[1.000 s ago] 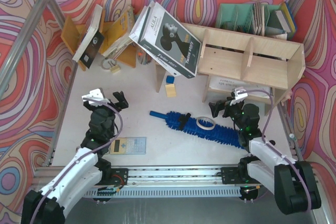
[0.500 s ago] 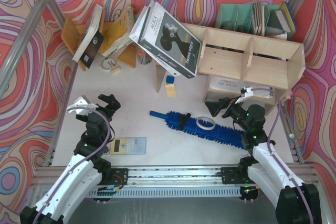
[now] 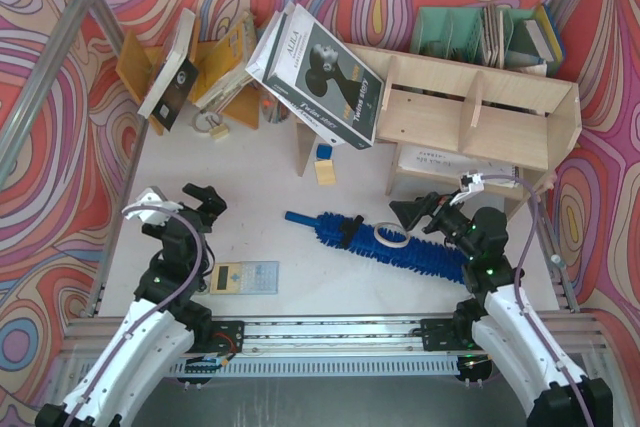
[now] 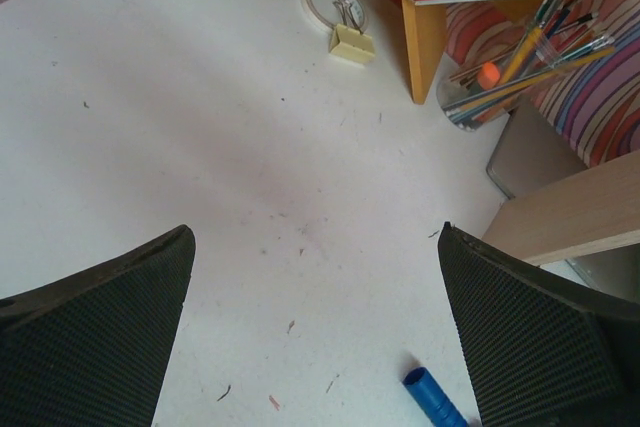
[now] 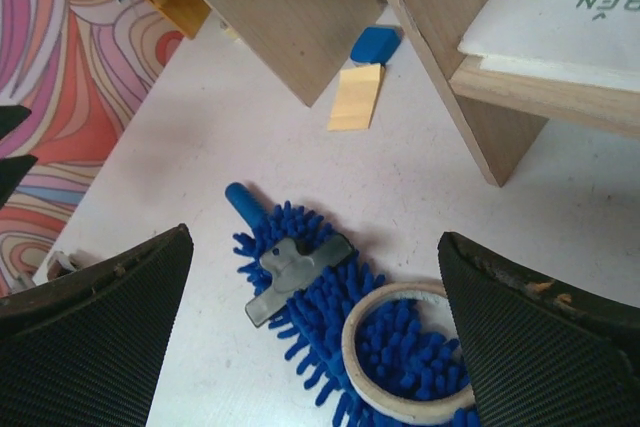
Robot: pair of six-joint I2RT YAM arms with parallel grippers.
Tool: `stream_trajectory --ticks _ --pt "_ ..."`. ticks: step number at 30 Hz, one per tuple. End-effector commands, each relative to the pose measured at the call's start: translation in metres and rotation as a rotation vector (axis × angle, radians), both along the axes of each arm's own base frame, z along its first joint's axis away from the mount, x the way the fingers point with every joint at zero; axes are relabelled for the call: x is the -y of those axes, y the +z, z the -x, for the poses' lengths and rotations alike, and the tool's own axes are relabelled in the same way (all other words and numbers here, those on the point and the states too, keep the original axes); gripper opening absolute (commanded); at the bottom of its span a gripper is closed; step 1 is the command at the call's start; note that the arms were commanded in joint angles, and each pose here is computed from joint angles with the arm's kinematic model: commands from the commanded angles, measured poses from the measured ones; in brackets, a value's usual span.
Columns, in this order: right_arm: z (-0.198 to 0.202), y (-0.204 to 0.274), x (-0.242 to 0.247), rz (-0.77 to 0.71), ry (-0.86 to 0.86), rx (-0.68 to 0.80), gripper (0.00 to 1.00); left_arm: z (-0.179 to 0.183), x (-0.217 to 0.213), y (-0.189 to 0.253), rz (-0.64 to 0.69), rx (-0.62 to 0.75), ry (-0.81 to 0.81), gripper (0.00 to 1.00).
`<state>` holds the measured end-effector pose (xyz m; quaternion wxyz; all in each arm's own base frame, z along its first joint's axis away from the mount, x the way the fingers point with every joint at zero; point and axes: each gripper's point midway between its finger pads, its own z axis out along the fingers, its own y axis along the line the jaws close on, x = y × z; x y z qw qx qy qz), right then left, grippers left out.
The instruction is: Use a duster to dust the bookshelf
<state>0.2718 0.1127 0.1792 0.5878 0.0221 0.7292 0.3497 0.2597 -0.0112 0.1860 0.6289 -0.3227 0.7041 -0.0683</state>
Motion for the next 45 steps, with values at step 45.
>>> stream_trajectory --ticks 45 --pt "0.027 -0.060 -0.101 0.444 -0.024 -0.297 0.78 0.001 0.034 -0.028 -0.016 -0.306 -0.162 0.98"
